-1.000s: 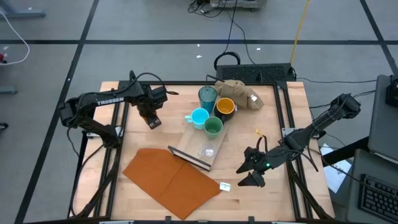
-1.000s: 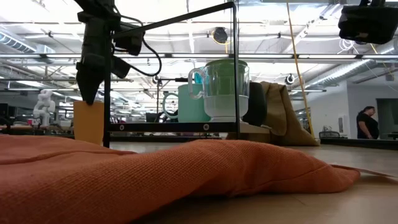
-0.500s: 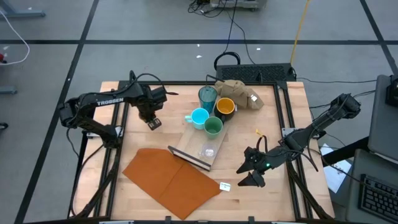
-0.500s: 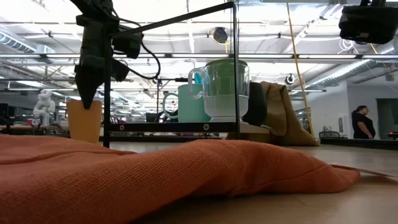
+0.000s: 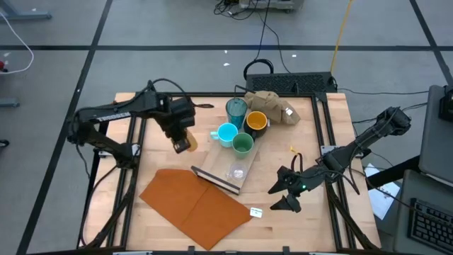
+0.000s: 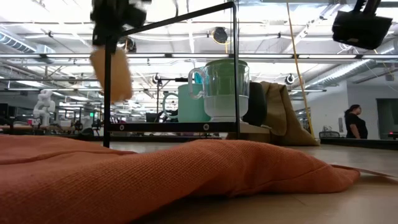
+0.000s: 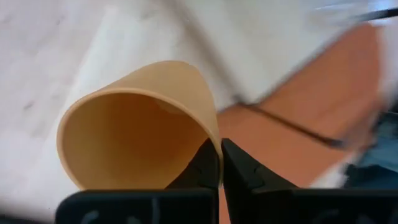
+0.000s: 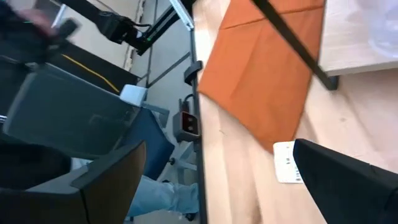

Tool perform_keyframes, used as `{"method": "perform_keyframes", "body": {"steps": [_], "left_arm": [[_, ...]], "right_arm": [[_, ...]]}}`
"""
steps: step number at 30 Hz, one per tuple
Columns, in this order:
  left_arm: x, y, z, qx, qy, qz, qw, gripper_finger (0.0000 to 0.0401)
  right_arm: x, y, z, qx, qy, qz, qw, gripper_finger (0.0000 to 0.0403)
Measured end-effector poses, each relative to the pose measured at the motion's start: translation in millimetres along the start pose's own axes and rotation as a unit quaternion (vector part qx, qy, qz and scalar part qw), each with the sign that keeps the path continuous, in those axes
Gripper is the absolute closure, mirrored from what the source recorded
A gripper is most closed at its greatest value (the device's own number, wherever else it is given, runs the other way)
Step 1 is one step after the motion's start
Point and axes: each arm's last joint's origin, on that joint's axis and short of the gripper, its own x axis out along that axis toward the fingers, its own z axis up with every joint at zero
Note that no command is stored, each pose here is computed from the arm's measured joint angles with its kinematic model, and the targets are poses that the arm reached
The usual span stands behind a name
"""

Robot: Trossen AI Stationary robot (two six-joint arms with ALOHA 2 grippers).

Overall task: Stack small to large cups/mugs on shelf
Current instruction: Put the orange cup on the shelf

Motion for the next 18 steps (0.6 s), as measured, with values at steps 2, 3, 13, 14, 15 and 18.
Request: {"method": "perform_keyframes", "body": {"steps": [2, 3, 13, 14, 15, 18], "left_arm": [[-14, -19, -1, 0.013, -0.02, -0.017, 1.0, 0.0398], [-19, -27, -2, 0.015, -0.029, -0.023, 0.999, 0.0398], [-17, -83, -10, 0.007, -0.094, -0.009, 0.995, 0.04], [-14, -87, -9, 0.009, -0.093, -0.012, 0.996, 0.04], [-8, -92, -7, 0.011, -0.086, -0.01, 0.996, 0.04], [12, -104, -4, 0.017, -0.061, 0.0, 0.998, 0.04]], "right_arm": [[0, -3, 1, -0.007, 0.0, -0.009, 1.0, 0.0003], [0, -4, 2, -0.012, 0.0, -0.014, 1.0, 0.0003], [0, -9, 6, -0.032, 0.0, -0.029, 0.999, 0.0003], [0, -9, 6, -0.032, -0.001, -0.024, 0.999, 0.0003], [0, -8, 6, -0.032, -0.001, -0.021, 0.999, 0.0003], [0, -6, 5, -0.034, 0.0, -0.016, 0.999, 0.0003]]}}
